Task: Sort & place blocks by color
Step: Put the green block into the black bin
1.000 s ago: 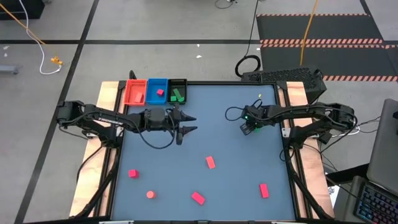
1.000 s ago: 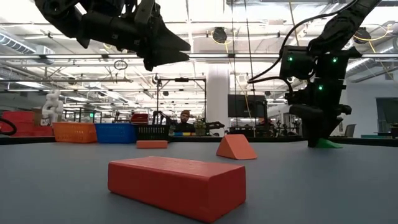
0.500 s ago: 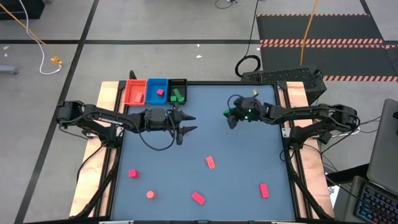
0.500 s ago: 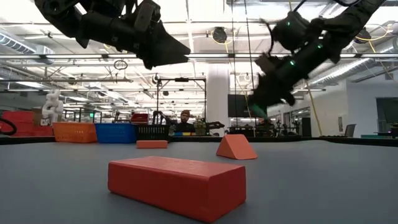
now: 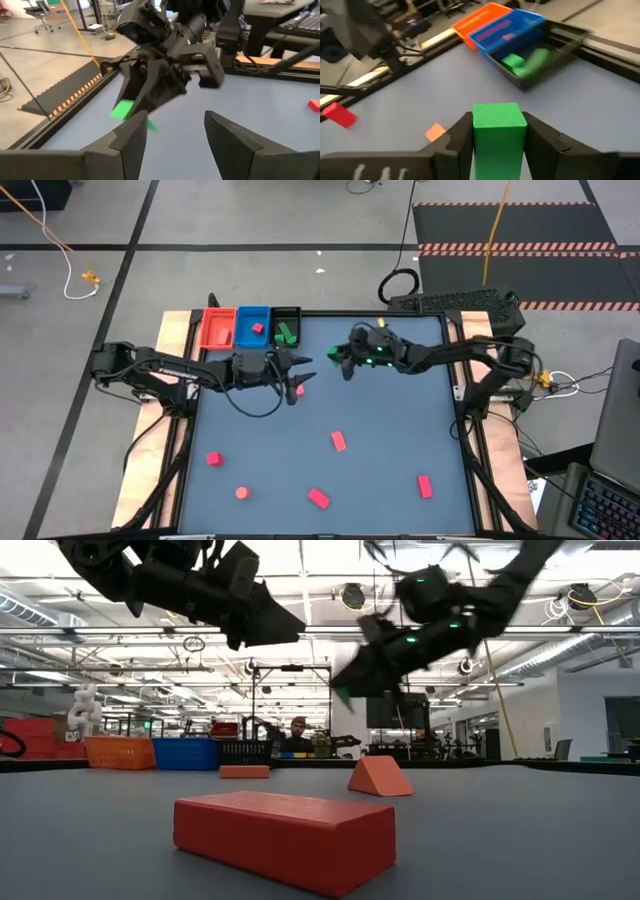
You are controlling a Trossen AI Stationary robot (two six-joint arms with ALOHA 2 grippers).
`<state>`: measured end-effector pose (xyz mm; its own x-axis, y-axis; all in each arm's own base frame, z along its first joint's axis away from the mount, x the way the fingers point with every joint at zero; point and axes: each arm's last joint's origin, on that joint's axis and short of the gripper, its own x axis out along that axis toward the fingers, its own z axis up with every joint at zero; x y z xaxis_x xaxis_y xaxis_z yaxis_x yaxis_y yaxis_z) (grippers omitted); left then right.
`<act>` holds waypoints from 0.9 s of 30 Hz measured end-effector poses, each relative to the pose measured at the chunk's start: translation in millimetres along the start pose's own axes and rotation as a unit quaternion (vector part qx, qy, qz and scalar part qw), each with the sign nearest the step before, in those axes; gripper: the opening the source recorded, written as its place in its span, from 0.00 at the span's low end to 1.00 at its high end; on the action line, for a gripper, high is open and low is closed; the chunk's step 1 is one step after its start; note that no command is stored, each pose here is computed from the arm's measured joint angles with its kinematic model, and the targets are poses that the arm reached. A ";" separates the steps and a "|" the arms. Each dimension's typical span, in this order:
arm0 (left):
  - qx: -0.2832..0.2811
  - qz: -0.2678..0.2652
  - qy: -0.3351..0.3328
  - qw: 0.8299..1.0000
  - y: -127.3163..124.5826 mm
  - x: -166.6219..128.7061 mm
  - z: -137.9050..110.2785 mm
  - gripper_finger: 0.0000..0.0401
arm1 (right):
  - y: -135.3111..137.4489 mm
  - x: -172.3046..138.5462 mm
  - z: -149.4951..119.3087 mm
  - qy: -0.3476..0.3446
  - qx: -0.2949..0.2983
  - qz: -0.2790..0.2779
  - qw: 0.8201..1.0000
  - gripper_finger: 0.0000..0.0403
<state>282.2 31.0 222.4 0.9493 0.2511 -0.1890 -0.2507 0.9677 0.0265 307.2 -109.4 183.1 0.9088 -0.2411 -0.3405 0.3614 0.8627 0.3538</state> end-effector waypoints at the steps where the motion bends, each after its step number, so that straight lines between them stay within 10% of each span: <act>1: -0.001 0.003 -0.002 1.000 1.5 -0.8 1.2 0.50 | 1.4 7.5 6.6 -0.003 -0.003 0.012 1.000 0.31; 27: -0.048 -0.027 0.036 0.998 -5.0 -53.5 25.4 0.50 | -58.5 141.7 81.9 0.014 -0.012 0.053 0.998 0.31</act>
<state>237.4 13.3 257.3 0.9470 0.1926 -0.2573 -0.2194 0.9724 -0.0795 432.0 -230.4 185.5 0.9357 -0.1351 -0.3260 0.2573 0.8934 0.3683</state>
